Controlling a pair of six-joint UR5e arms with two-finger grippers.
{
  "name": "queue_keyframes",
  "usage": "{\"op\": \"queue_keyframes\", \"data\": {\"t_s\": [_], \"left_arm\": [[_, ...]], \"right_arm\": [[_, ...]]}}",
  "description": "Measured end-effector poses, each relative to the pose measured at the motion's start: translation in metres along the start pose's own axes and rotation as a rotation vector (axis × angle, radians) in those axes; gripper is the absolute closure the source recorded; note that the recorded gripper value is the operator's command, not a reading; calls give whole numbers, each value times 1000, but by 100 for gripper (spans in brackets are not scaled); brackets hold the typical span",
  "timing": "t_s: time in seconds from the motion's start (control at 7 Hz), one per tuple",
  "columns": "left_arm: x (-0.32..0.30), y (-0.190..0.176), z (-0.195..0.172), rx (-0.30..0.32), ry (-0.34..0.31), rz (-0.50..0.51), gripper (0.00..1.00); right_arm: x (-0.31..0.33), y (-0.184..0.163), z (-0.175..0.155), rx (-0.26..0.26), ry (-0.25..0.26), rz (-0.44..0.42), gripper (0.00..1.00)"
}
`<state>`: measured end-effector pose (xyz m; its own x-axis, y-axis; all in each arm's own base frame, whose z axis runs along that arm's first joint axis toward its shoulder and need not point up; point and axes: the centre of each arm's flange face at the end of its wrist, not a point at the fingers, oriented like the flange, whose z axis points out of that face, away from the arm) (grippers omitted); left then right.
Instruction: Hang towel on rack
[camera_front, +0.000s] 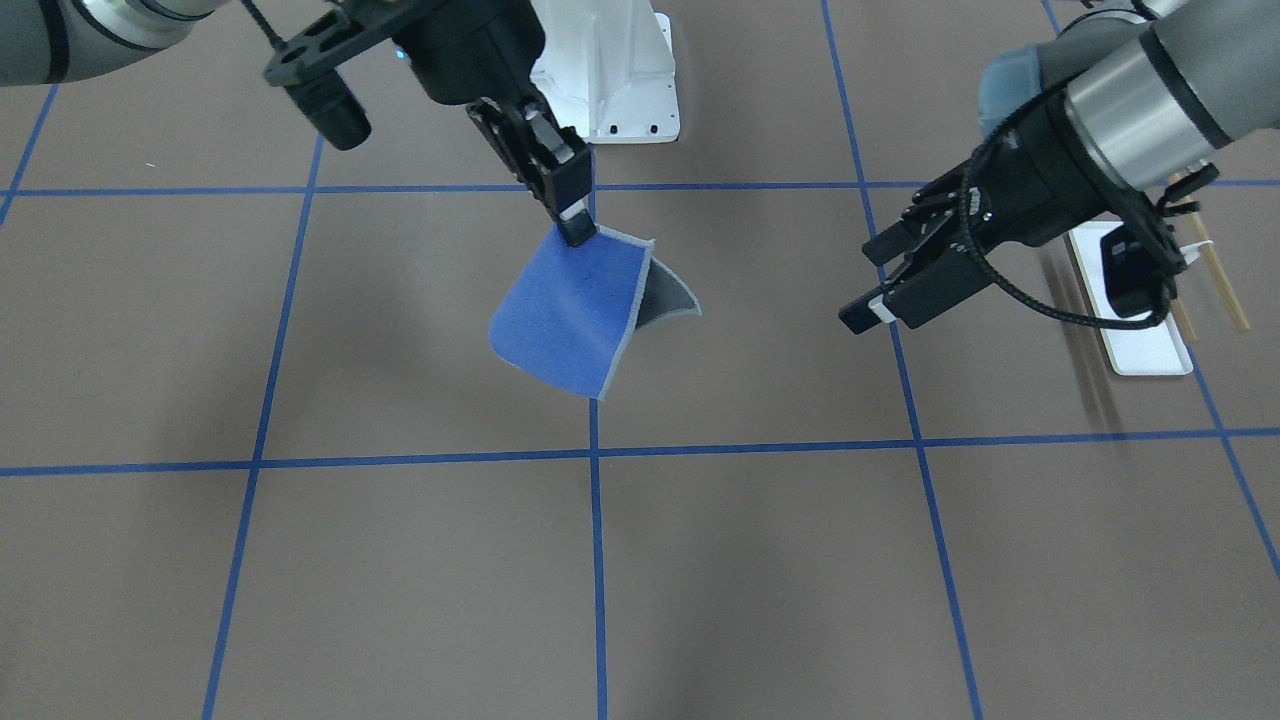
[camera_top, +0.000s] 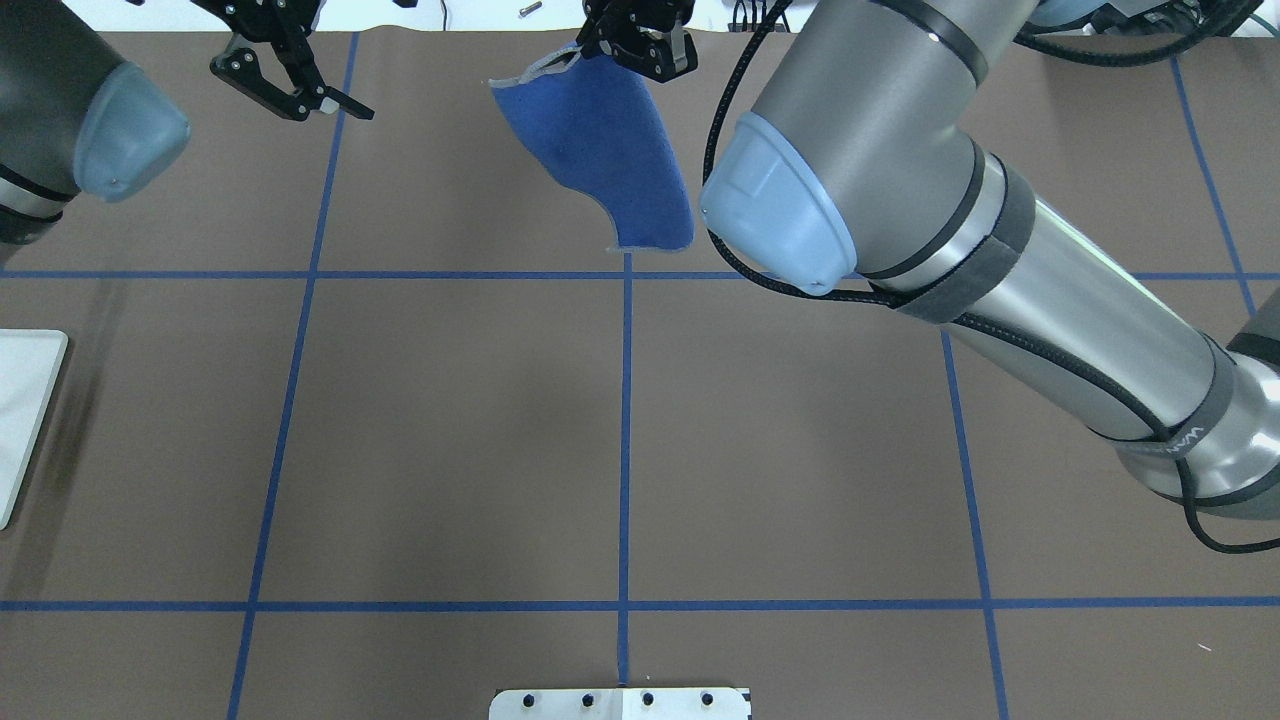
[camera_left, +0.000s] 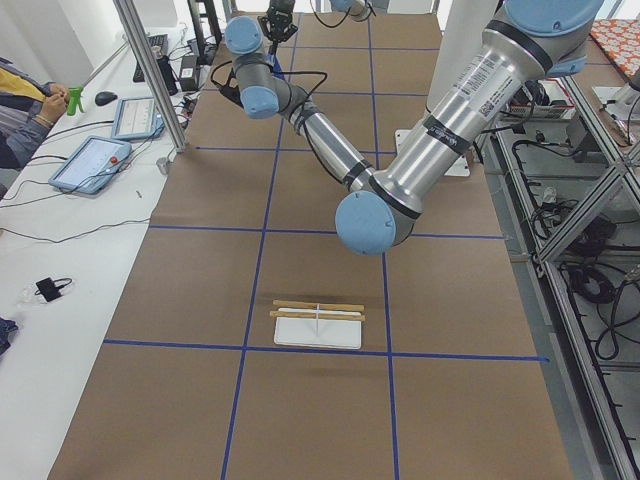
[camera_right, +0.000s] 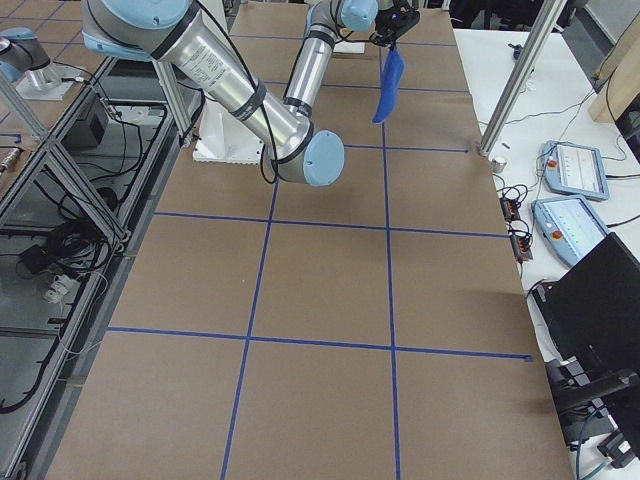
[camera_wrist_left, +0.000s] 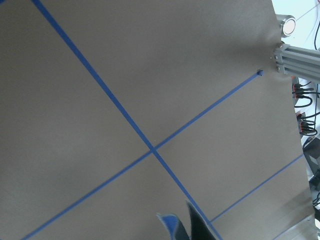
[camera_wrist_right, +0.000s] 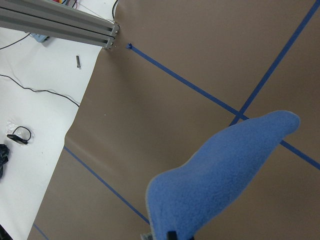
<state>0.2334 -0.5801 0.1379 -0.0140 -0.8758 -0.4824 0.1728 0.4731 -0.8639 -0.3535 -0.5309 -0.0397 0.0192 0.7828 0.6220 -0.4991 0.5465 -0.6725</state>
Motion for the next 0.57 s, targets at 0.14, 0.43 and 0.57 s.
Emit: {"op": "queue_keyframes", "data": {"t_s": [0.14, 0.43, 0.57], "left_arm": [[-1, 12, -4, -13, 12, -35, 2], [-3, 30, -4, -22, 36, -68, 2], [-5, 36, 5, -19, 55, -71, 2]], "right_arm": [[-4, 4, 1, 3, -2, 9, 100], [-10, 11, -4, 0, -17, 37, 100], [-13, 17, -8, -5, -25, 45, 100]]}}
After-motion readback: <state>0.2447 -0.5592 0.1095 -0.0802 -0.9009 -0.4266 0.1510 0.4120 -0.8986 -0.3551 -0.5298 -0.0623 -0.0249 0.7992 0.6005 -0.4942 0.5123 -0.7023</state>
